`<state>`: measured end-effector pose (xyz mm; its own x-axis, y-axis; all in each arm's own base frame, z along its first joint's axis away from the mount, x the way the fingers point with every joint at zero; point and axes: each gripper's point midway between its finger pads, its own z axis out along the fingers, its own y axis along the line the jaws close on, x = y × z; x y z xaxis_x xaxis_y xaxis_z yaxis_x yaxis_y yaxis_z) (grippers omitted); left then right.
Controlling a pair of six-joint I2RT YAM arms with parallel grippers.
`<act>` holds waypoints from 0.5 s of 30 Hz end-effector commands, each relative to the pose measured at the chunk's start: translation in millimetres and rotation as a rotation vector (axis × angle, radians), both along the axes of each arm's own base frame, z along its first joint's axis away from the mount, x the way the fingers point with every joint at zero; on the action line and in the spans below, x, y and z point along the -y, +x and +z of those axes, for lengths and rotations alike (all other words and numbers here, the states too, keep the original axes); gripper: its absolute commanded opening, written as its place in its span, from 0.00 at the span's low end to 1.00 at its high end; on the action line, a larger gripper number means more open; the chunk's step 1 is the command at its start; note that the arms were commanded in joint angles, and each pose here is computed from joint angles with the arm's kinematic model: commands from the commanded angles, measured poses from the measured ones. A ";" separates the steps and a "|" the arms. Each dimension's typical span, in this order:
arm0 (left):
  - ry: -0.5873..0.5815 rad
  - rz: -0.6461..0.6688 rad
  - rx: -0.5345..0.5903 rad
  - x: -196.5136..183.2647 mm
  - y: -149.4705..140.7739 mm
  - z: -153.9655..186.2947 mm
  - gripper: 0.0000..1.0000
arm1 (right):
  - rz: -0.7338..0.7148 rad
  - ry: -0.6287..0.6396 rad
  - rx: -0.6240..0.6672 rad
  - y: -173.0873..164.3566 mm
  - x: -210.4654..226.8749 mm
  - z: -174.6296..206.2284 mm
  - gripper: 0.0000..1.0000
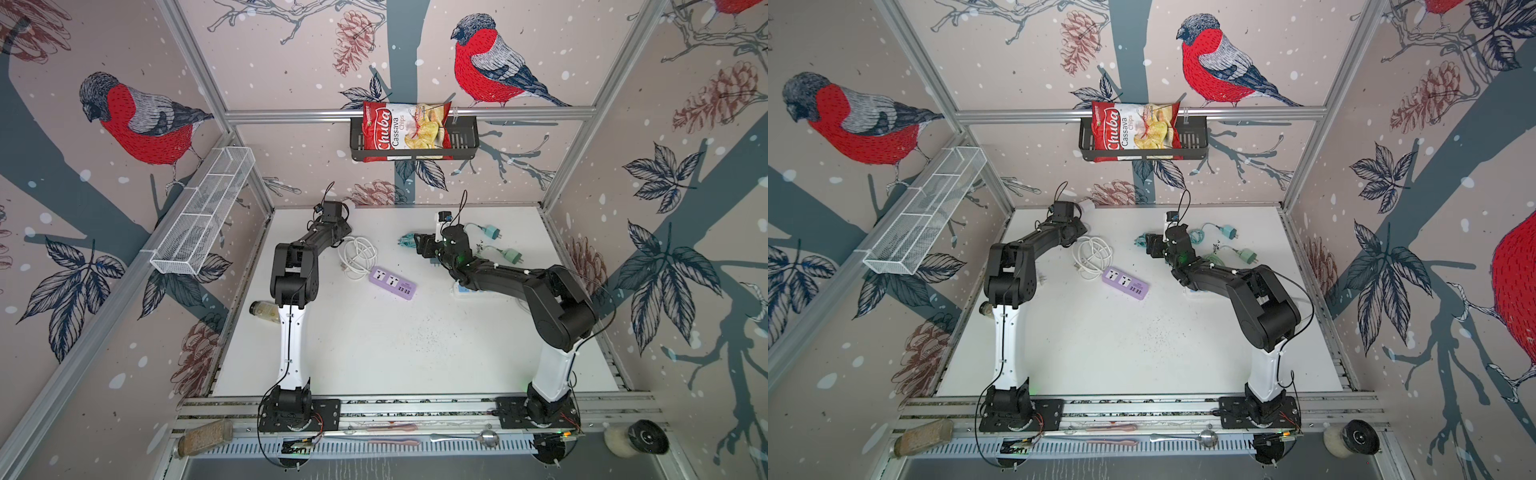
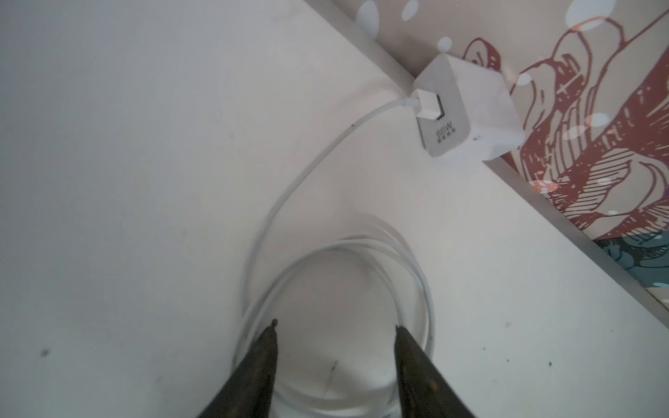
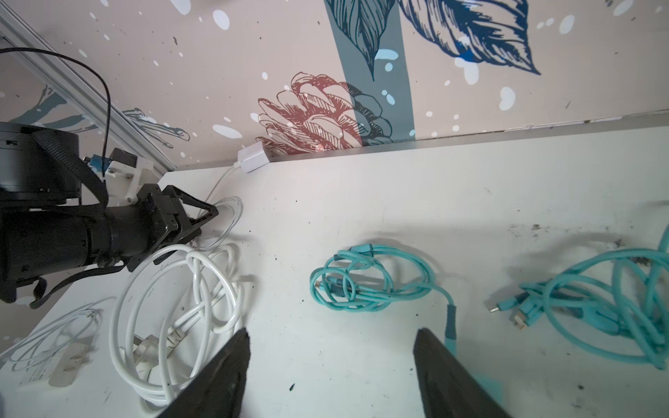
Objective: Insert plugs into power strip
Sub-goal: Move the plug to the top-left of the table.
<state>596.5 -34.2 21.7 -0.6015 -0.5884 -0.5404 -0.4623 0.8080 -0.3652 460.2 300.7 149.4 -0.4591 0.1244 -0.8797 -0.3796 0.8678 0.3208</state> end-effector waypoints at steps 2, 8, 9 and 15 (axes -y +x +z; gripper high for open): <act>0.019 0.035 -0.279 -14.2 -74.0 -45.1 0.50 | -0.003 0.003 0.013 2.5 -2.3 3.1 0.72; -0.007 0.022 -0.299 -7.0 -102.5 -42.1 0.49 | -0.017 0.003 0.019 3.6 -0.4 7.6 0.73; -0.007 0.024 -0.298 -7.1 -108.9 -40.1 0.49 | -0.016 0.003 0.021 3.2 -0.8 8.8 0.73; -0.001 0.035 -0.303 -11.1 -137.2 -30.9 0.50 | -0.002 0.006 0.016 2.1 -5.0 9.1 0.75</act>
<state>516.5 -22.4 24.1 -0.6214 -0.5994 -0.5046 -0.5126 0.7980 -0.3168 460.9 304.2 153.3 -0.4537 0.1253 -0.8823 -0.3816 0.8674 0.3194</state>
